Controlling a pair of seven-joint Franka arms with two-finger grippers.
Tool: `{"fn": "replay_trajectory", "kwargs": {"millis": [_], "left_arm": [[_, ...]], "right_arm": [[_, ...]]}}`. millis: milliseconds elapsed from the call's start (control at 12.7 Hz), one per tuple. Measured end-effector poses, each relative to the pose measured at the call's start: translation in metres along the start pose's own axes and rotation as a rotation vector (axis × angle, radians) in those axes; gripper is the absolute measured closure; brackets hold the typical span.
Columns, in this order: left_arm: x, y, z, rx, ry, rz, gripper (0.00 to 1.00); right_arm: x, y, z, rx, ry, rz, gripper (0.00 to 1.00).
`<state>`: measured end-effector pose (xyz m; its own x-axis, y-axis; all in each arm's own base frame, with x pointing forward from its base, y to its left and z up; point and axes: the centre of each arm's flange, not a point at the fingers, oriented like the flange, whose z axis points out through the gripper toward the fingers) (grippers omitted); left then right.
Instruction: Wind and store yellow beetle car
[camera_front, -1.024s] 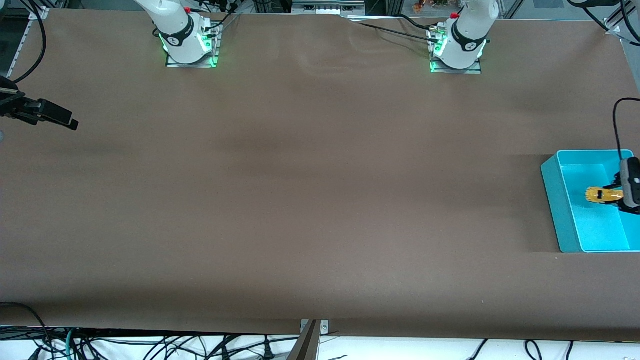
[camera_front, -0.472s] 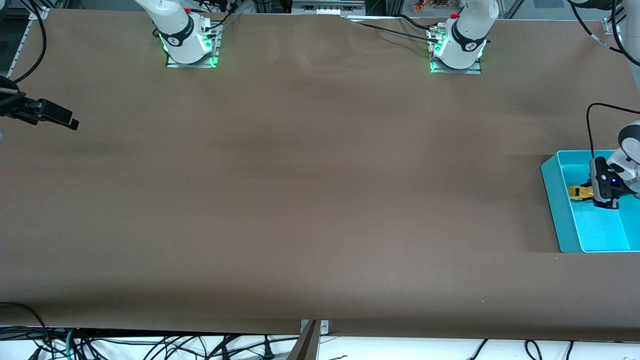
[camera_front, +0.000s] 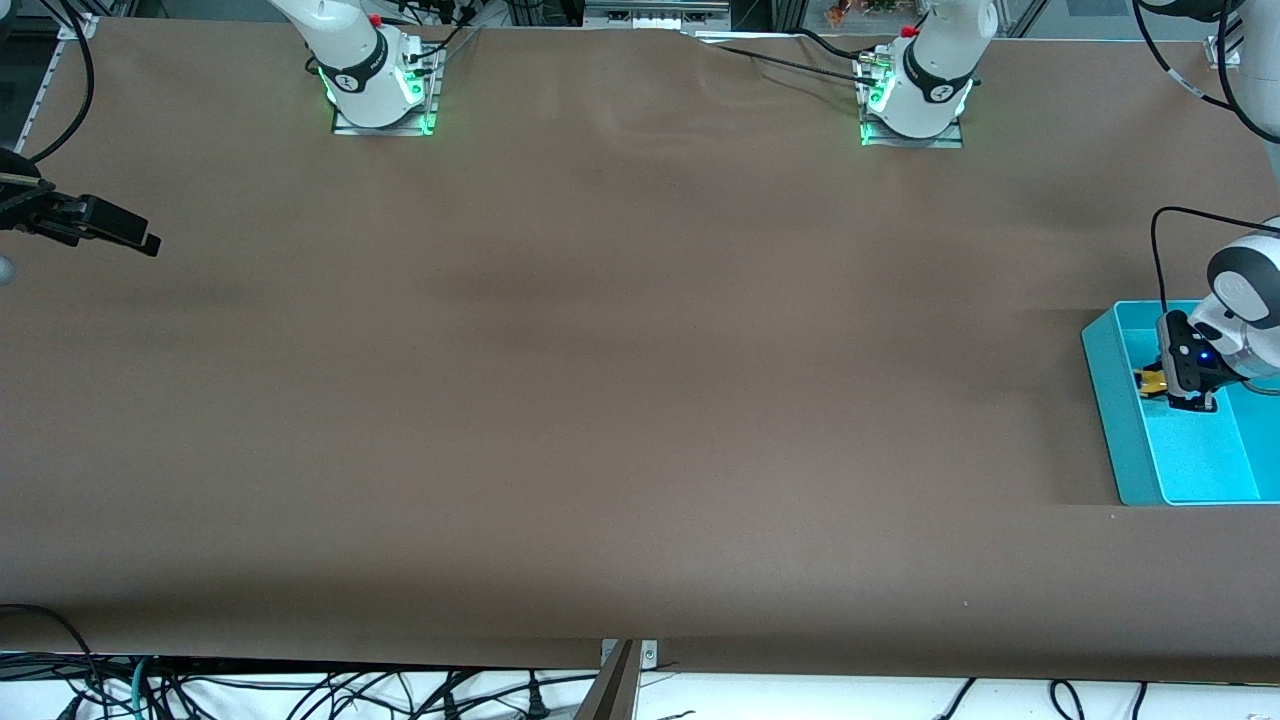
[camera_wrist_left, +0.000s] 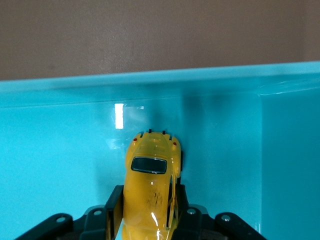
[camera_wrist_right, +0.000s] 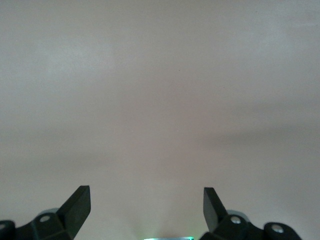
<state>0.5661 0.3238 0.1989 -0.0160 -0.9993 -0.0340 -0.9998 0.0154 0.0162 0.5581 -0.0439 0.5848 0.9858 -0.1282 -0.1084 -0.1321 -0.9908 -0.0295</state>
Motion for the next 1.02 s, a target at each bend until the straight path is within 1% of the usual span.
{"fn": "replay_trajectory", "kwargs": {"millis": [157, 236, 472, 551, 630, 787, 866, 1024], "left_arm": [[0.0, 0.0, 0.0, 0.004, 0.006, -0.009, 0.55], [0.0, 0.0, 0.0, 0.004, 0.007, -0.009, 0.5], [0.005, -0.004, -0.005, 0.002, 0.014, -0.003, 0.19], [0.006, -0.006, -0.013, -0.003, 0.022, 0.0, 0.08], [0.009, -0.01, -0.028, -0.005, 0.031, 0.004, 0.0], [0.022, -0.027, -0.083, -0.018, 0.061, -0.021, 0.0], [0.033, -0.036, -0.117, -0.032, 0.076, -0.071, 0.0], [0.06, -0.049, -0.183, -0.064, 0.096, -0.211, 0.0]], "right_arm": [[-0.002, 0.0, -0.001, 0.0, -0.005, 0.0, 0.0], [-0.003, 0.0, -0.003, 0.0, -0.004, 0.0, 0.0], [-0.004, 0.0, -0.003, 0.0, -0.004, 0.0, 0.0], [-0.004, 0.0, -0.003, 0.0, -0.004, 0.0, 0.0], [-0.004, 0.0, -0.003, 0.0, -0.004, 0.0, 0.0], [-0.004, 0.0, -0.003, 0.0, -0.004, 0.0, 0.0], [-0.004, 0.0, -0.003, 0.0, -0.004, 0.0, 0.0], [-0.004, 0.001, -0.003, 0.0, -0.004, 0.0, 0.0]]}}
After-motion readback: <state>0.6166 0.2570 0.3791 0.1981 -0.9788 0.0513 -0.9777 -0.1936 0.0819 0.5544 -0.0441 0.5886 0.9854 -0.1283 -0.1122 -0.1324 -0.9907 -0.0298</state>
